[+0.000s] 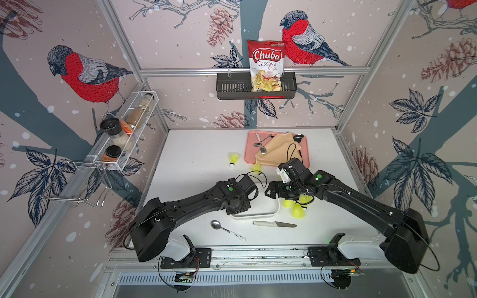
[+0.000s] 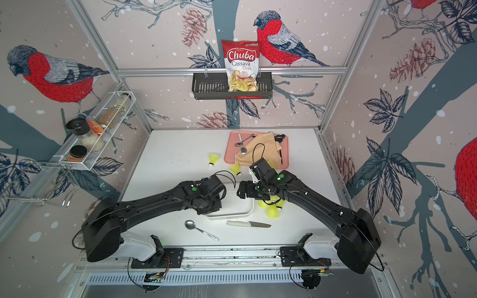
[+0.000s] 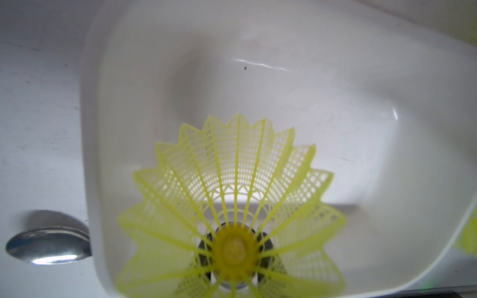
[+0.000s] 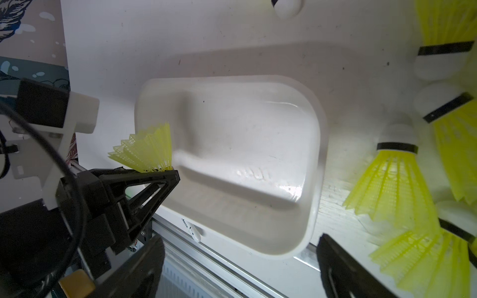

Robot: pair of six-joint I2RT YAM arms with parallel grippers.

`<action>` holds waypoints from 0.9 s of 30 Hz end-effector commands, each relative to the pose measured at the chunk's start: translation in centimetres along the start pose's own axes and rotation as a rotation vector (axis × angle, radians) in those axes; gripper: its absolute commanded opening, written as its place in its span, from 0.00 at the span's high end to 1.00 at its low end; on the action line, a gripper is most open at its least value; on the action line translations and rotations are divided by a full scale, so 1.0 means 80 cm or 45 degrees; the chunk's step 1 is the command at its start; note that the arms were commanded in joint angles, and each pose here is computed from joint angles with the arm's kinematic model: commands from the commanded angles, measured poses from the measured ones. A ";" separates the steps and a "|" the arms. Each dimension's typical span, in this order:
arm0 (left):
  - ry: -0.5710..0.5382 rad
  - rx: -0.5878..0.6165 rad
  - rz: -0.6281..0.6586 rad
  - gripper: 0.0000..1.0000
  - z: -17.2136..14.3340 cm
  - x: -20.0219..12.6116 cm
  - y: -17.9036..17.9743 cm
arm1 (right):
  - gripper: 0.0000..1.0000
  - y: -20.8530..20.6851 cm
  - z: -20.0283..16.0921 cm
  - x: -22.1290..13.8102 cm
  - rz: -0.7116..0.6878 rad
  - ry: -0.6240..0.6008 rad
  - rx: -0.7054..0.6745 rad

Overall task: Put the shuttlecocks into the storage box
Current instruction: Place the shuttlecock in the storage box.

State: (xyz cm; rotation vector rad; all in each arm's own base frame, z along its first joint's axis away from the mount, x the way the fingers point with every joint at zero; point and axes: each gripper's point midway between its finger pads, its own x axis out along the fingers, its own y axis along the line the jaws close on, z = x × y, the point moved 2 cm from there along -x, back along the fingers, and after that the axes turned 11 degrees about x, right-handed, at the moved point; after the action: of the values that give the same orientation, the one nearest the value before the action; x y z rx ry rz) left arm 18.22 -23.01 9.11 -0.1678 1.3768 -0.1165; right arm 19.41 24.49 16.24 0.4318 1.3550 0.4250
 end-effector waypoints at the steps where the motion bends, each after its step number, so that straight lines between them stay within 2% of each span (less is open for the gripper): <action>1: -0.001 0.057 0.094 0.82 0.003 0.005 0.008 | 0.07 -0.005 0.001 -0.001 -0.029 -0.019 0.015; 7: 0.030 0.082 0.164 0.80 0.001 0.018 0.016 | 0.07 -0.008 -0.001 -0.003 -0.027 -0.020 0.015; 13: 0.053 0.088 0.223 0.79 -0.002 0.032 0.023 | 0.07 0.004 -0.006 -0.018 0.150 -0.003 -0.004; 18: 0.036 0.102 0.221 0.77 0.009 0.033 0.011 | 0.07 0.003 -0.006 -0.028 0.272 0.018 0.026; 27: 0.051 0.130 0.257 0.76 0.008 0.039 0.014 | 0.07 -0.004 -0.015 -0.021 0.303 0.074 0.077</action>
State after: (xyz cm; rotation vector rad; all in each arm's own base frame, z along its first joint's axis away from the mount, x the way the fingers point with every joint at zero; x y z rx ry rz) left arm 19.41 -22.83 5.92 0.0182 1.4216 -0.0297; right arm 18.03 22.93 16.77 0.6102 1.3850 0.5595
